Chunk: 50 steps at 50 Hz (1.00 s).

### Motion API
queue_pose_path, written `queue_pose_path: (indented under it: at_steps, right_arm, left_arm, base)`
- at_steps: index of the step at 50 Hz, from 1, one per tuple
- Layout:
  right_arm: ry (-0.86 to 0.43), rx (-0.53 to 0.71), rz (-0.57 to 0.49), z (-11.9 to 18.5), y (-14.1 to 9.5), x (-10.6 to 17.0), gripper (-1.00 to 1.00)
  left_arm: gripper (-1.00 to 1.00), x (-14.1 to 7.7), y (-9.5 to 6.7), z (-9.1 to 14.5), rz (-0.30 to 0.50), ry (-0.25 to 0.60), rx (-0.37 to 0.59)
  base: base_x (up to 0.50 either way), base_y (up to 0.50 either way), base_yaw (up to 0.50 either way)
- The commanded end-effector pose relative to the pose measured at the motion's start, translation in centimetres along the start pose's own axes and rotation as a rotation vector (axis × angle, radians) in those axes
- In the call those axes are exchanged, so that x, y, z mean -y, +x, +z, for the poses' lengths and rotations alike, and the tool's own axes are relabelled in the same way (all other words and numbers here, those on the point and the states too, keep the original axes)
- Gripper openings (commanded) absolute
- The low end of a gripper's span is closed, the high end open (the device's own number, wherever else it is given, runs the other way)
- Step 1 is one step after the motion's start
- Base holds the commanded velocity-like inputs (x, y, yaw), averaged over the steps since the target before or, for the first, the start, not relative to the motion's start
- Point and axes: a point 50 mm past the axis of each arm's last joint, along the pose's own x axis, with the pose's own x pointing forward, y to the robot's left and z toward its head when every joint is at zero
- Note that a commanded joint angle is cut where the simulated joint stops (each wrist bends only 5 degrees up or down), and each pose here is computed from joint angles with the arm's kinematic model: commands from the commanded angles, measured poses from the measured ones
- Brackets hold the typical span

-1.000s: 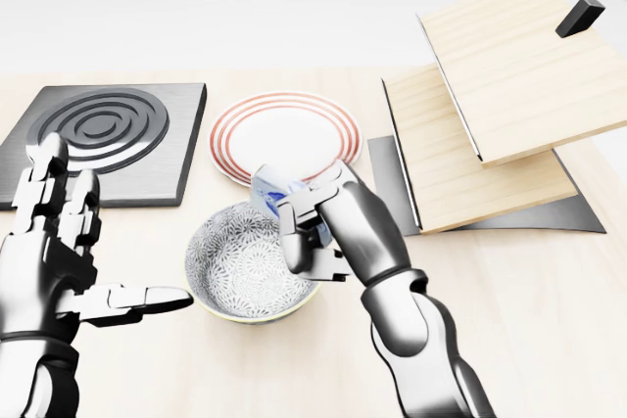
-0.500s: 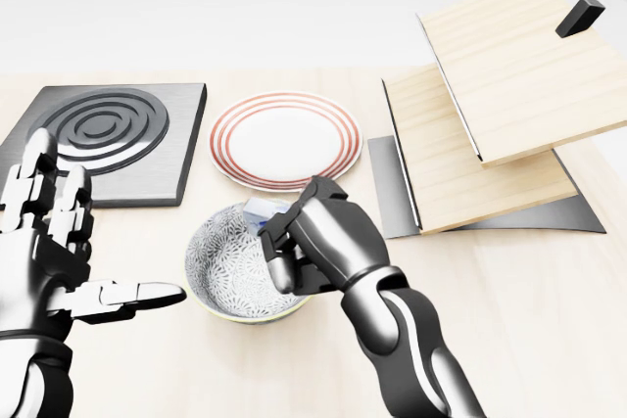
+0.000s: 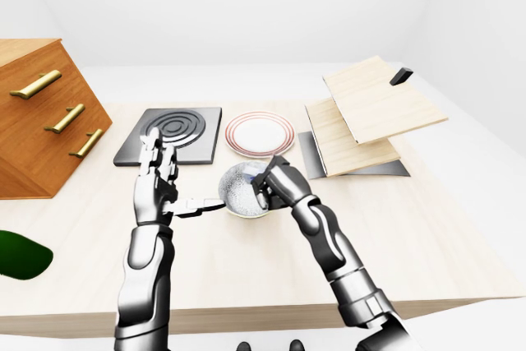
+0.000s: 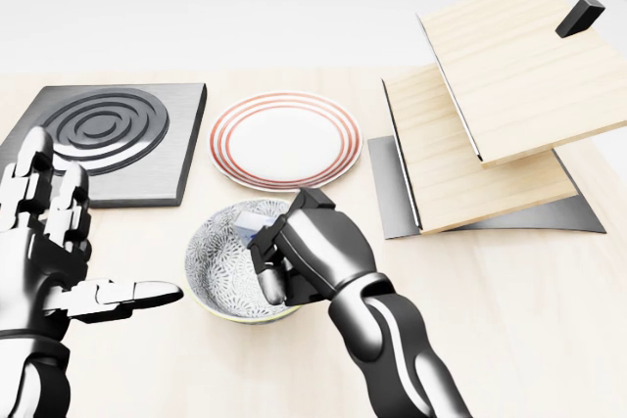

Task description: Pick up the cream cheese and put it in the bowl.

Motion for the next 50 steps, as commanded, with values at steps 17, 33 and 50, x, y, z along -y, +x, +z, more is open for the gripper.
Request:
queue_pose_path:
  at_steps: [17, 33, 50]
  right_arm:
    - [-0.083, -0.018, -0.015, -0.13, 0.79, -0.21, -1.0]
    - [-0.076, -0.006, -0.027, 0.2, 0.79, 0.19, -1.0]
    - [-0.069, 0.002, -0.018, 0.43, 0.71, 0.15, 1.0]
  left_arm:
    - [1.0, 0.01, -0.08, 0.75, -0.003, -0.006, 0.032]
    - [1.0, 0.11, -0.07, 0.54, -0.006, -0.005, 0.023]
    - [1.0, 0.12, -0.06, 0.49, -0.006, -0.006, 0.021]
  base:
    - [0.0, 0.0, 0.0]
    - [0.0, 0.0, 0.0]
    - [0.0, 0.0, 0.0]
